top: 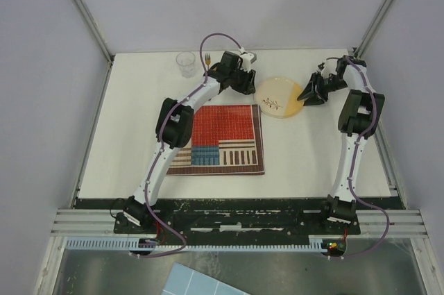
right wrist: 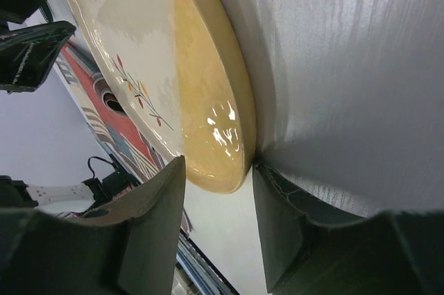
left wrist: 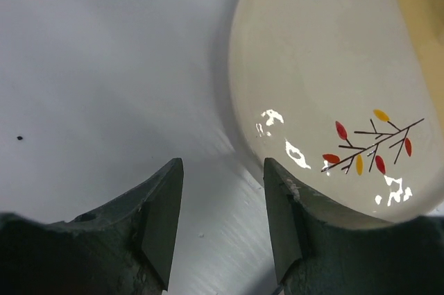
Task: Set the dinner table for one person
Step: Pick up the plate at the center of the board, then place the plate on the napkin.
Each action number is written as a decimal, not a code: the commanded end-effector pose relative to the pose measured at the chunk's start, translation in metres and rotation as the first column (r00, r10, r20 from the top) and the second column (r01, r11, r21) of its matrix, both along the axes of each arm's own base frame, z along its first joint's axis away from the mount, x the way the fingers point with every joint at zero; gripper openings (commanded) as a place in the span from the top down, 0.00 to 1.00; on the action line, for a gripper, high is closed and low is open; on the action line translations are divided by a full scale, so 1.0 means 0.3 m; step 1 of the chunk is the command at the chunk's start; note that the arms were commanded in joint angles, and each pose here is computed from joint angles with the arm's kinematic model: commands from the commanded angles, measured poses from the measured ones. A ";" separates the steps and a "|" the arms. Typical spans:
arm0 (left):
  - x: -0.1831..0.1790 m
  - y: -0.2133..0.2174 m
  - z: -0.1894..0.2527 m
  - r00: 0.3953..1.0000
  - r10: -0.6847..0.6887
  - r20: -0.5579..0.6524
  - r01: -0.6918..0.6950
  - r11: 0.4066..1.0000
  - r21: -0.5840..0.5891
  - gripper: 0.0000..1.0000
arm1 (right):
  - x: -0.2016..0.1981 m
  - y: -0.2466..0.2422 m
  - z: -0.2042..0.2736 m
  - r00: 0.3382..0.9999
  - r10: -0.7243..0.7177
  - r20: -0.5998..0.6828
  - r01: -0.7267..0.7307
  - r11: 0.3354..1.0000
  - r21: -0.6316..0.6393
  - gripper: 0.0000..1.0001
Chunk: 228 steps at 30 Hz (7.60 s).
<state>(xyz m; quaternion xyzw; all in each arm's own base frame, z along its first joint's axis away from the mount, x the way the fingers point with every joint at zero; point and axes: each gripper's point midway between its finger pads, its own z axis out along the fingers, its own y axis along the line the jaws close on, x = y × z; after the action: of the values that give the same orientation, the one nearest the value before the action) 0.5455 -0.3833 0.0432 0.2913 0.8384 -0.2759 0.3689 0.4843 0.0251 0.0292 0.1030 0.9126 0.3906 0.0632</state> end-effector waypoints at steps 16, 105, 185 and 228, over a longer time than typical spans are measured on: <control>-0.002 -0.086 -0.031 0.988 -0.002 -0.152 -0.034 0.972 -0.234 0.41 | 0.023 0.025 0.003 0.999 -0.015 0.034 0.013 0.999 0.047 0.50; -0.090 -0.169 0.037 0.977 -0.093 -0.193 0.042 0.966 -0.255 0.83 | 0.180 0.119 0.151 0.974 -0.092 0.208 0.078 0.994 0.076 0.98; -0.056 0.368 0.450 0.995 0.102 -0.024 -0.103 0.994 -0.048 0.72 | -0.317 0.429 0.612 0.943 0.170 0.286 -0.229 0.955 0.188 0.98; -0.411 0.968 0.293 0.870 0.493 0.012 -0.465 0.813 0.350 0.74 | -0.520 1.057 0.436 0.806 0.546 0.230 -0.588 0.783 0.203 0.98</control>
<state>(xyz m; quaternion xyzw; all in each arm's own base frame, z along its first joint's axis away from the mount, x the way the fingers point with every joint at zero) 0.4148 -0.1029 0.1074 0.1112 0.9472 -0.0482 0.2968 0.3211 0.3165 0.1123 -0.1751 0.8703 0.4593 -0.0315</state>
